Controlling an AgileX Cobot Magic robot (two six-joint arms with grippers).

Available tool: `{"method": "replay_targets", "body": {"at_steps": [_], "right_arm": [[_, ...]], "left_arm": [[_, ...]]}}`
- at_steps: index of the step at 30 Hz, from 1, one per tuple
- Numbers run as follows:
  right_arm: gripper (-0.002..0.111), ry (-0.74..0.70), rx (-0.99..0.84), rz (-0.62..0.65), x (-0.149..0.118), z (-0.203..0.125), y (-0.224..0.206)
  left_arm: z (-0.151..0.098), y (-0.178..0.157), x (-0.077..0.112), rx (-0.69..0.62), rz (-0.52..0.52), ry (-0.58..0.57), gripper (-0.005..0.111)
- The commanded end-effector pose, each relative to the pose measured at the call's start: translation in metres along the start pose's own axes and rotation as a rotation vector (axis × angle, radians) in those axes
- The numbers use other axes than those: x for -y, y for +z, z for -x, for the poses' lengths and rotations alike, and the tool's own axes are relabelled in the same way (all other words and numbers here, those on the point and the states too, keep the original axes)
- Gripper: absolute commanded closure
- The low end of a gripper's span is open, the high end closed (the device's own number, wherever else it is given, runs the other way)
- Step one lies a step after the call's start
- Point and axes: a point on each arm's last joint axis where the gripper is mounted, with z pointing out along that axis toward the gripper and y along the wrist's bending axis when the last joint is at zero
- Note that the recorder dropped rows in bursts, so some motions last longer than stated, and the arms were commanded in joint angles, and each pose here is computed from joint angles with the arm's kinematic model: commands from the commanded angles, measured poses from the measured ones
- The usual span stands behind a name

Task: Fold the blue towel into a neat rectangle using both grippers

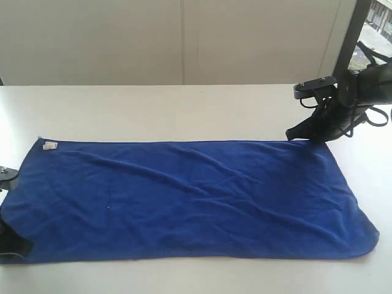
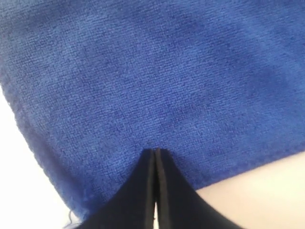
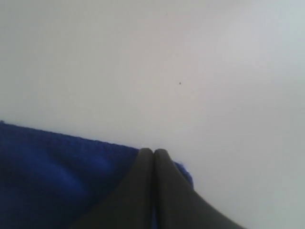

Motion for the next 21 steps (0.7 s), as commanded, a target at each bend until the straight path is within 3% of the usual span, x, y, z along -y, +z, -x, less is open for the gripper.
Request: {"method": "replay_targets", "body": {"at_steps": [1,21], "right_arm": [[0.108,0.01,0.017,-0.01,0.006,0.001,0.0],[0.108,0.047,0.054,-0.032,0.02,0.001,0.001]], "left_arm": [[-0.008,0.001,0.003,-0.04,-0.018,-0.008,0.107],[-0.011,0.0,-0.001,-0.081,0.032,-0.023,0.107]]}}
